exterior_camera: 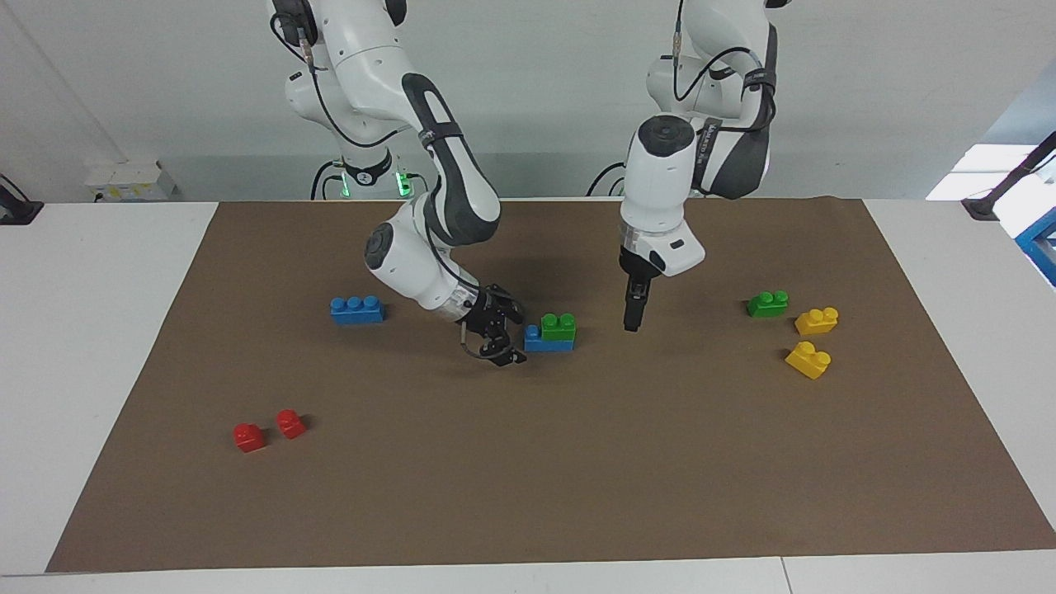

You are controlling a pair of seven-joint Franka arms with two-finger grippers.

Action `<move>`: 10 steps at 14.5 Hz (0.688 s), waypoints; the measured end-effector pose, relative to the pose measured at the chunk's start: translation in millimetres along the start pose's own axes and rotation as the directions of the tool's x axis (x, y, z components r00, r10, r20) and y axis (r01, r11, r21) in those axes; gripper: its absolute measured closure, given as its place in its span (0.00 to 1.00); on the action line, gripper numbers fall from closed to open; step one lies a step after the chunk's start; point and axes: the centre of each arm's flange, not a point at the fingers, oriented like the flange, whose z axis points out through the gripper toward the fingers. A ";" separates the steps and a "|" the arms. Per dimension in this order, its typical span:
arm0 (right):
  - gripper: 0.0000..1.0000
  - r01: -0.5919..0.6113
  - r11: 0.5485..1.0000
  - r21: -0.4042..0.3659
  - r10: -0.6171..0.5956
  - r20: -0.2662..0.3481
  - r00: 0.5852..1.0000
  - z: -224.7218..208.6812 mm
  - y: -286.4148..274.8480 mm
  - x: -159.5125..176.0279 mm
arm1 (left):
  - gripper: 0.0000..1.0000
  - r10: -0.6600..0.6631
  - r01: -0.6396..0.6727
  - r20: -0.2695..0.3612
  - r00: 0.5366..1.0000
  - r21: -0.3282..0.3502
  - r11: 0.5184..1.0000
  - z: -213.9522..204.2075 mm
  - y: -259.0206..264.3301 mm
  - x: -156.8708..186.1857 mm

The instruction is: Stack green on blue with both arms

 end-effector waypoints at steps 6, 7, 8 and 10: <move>0.09 0.211 0.975 -0.070 -0.214 -0.035 0.976 -73.5 -32.8 29.7 | 0.00 0.261 -0.261 0.007 0.965 0.004 0.965 -42.0 -21.4 97.0; 0.10 0.259 0.962 -0.083 -0.264 -0.047 0.963 -87.4 -38.9 37.5 | 0.00 0.323 -0.323 0.016 0.946 0.004 0.946 -53.3 -29.8 116.3; 0.10 0.310 0.946 -0.099 -0.317 -0.069 0.946 -99.8 -43.9 42.3 | 0.00 0.380 -0.380 0.024 0.925 0.010 0.925 -64.1 -38.9 131.8; 0.10 0.408 0.902 -0.143 -0.425 -0.121 0.897 -119.8 -50.5 39.5 | 0.00 0.468 -0.469 0.034 0.883 0.022 0.883 -84.8 -54.9 154.5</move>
